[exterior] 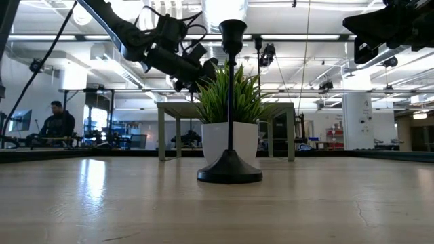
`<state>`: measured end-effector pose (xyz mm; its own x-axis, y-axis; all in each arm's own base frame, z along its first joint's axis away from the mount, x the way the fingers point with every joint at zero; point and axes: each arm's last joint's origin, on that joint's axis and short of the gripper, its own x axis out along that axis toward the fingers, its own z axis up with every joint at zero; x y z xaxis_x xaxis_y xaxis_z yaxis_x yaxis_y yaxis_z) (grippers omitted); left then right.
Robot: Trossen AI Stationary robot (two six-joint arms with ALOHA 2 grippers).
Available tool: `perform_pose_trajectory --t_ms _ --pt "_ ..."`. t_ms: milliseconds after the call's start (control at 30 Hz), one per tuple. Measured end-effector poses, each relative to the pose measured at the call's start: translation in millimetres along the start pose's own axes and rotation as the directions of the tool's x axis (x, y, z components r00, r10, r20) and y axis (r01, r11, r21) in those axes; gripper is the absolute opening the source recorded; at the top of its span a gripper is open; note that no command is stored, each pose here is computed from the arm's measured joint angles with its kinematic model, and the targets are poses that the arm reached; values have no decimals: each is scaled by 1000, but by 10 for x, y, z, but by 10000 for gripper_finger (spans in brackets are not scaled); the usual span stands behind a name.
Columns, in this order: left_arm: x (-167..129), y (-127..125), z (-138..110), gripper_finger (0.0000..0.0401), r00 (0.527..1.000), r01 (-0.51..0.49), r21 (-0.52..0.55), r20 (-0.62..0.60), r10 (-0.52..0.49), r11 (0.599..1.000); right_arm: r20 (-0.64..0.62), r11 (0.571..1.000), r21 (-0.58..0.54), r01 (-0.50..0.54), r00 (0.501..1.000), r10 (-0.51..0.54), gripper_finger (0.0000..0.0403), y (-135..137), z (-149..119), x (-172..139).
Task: Pick & Place candle stick holders
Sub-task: Put the black candle holder on the shelf
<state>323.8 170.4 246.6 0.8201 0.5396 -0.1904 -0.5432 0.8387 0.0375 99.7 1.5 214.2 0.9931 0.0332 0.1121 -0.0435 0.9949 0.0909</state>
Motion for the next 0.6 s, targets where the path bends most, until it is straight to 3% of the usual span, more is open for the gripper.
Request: perform_pose_trajectory --t_ms 233,600 --pt "-10 1 -3 312 1000 2 6 -14 -2 1000 0 1000 0 0 1000 0 8 0 0 0" --pt "-129 13 92 316 999 7 6 -38 -7 1000 0 1000 0 0 1000 0 8 0 0 0"
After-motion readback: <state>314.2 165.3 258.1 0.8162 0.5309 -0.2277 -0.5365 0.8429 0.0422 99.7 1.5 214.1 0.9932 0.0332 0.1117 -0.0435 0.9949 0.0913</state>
